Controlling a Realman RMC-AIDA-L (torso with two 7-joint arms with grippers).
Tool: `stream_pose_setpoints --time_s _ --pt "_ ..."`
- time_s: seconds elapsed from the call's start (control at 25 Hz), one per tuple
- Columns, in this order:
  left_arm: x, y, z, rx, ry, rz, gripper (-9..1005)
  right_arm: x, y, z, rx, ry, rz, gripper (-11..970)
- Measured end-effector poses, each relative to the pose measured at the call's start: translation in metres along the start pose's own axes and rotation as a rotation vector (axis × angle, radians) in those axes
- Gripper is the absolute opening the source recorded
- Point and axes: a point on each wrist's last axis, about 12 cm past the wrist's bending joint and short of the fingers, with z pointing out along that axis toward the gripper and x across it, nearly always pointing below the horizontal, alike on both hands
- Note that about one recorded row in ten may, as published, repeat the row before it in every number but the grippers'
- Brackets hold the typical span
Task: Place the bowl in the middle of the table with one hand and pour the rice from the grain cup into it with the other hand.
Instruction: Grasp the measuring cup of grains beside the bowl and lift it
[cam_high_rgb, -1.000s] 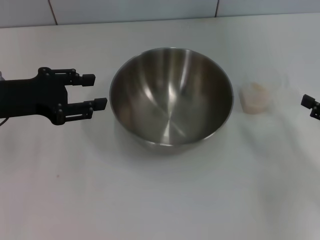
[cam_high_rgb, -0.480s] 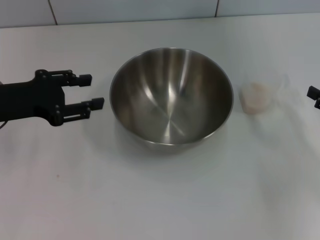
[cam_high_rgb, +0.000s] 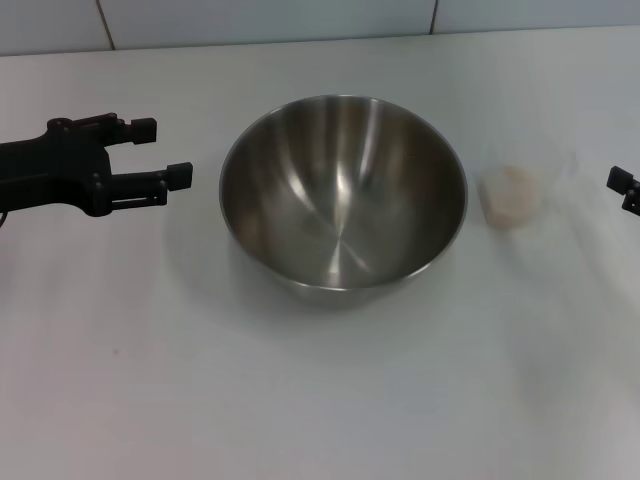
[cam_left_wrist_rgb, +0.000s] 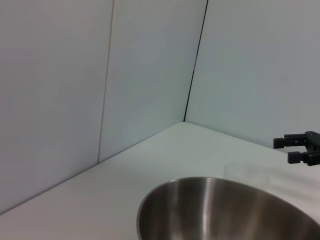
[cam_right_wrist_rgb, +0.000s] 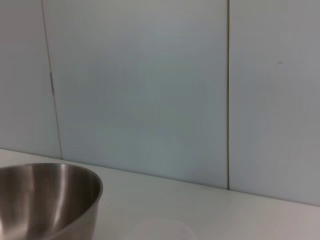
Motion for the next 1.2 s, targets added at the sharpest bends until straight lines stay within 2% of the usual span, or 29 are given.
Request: stream_pose_setpoints --time_s 0.04,0.16,0.36,0.56,0.8,1.2 --pt "0.000 0.000 0.000 -0.002 0.001 0.000 653 0.001 0.000 0.000 0.004 0.005 0.000 762" --pt "0.004 -0.001 -0.001 -0.010 0.003 0.002 834 0.004 -0.001 0.001 0.019 0.018 0.009 762" --pt "0.008 -0.003 -0.002 -0.002 0.005 -0.003 834 0.008 -0.001 0.003 0.033 0.030 0.014 762" --pt "0.011 -0.008 -0.001 0.016 0.004 0.015 834 0.012 0.000 0.019 0.049 0.051 0.006 762" --pt "0.011 -0.010 -0.002 0.030 -0.006 0.010 834 0.011 0.000 0.025 0.049 0.053 -0.001 763" --pt "0.010 -0.009 -0.003 0.028 -0.006 0.017 834 0.011 -0.001 0.028 0.056 0.058 0.000 763"
